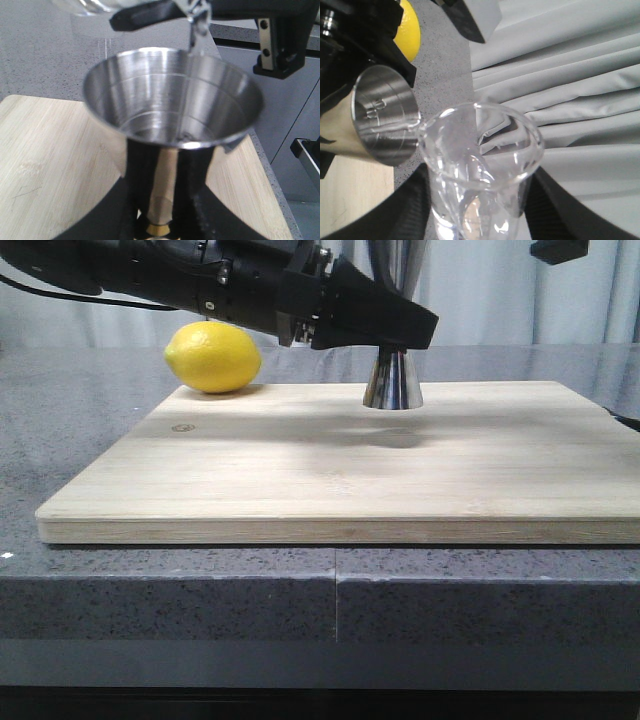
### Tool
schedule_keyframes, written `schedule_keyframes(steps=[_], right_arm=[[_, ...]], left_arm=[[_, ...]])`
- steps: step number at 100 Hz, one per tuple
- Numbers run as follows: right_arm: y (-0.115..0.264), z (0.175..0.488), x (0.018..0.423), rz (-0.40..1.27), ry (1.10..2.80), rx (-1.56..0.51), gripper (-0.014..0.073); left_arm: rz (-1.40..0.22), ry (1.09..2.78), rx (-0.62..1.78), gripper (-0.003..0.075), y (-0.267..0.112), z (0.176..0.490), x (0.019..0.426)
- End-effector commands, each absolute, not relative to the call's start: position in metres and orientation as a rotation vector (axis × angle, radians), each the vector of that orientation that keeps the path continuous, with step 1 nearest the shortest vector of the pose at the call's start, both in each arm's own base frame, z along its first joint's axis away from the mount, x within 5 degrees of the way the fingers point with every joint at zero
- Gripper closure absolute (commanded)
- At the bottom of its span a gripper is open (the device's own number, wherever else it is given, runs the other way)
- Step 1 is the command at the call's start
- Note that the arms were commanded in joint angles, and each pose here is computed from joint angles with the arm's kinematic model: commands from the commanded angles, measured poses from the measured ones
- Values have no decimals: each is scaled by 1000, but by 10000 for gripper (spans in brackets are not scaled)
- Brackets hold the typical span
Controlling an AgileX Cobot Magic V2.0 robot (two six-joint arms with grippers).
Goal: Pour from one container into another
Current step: 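Tilt the beaker further with the right gripper, pouring into the jigger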
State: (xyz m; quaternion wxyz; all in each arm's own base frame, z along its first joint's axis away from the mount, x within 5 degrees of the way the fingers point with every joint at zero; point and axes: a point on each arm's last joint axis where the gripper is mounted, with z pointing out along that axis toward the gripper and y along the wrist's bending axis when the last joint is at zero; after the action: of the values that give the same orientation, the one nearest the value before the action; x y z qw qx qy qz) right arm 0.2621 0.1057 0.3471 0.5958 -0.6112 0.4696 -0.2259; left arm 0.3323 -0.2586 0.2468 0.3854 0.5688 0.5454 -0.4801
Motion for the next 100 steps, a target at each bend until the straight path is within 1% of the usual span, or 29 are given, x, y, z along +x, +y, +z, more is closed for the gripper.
schedule_keyframes(steps=[1, 82, 100], right_arm=[[105, 370, 256, -547, 1026, -1376, 366], [105, 369, 256, -555, 1020, -1387, 366], [105, 369, 256, -567, 1010, -1401, 366]], left_arm=[[-1320, 1217, 1420, 741, -258, 292, 318], [-1322, 1220, 1420, 741, -258, 292, 318], [-1328, 1212, 1449, 741, -264, 291, 313]])
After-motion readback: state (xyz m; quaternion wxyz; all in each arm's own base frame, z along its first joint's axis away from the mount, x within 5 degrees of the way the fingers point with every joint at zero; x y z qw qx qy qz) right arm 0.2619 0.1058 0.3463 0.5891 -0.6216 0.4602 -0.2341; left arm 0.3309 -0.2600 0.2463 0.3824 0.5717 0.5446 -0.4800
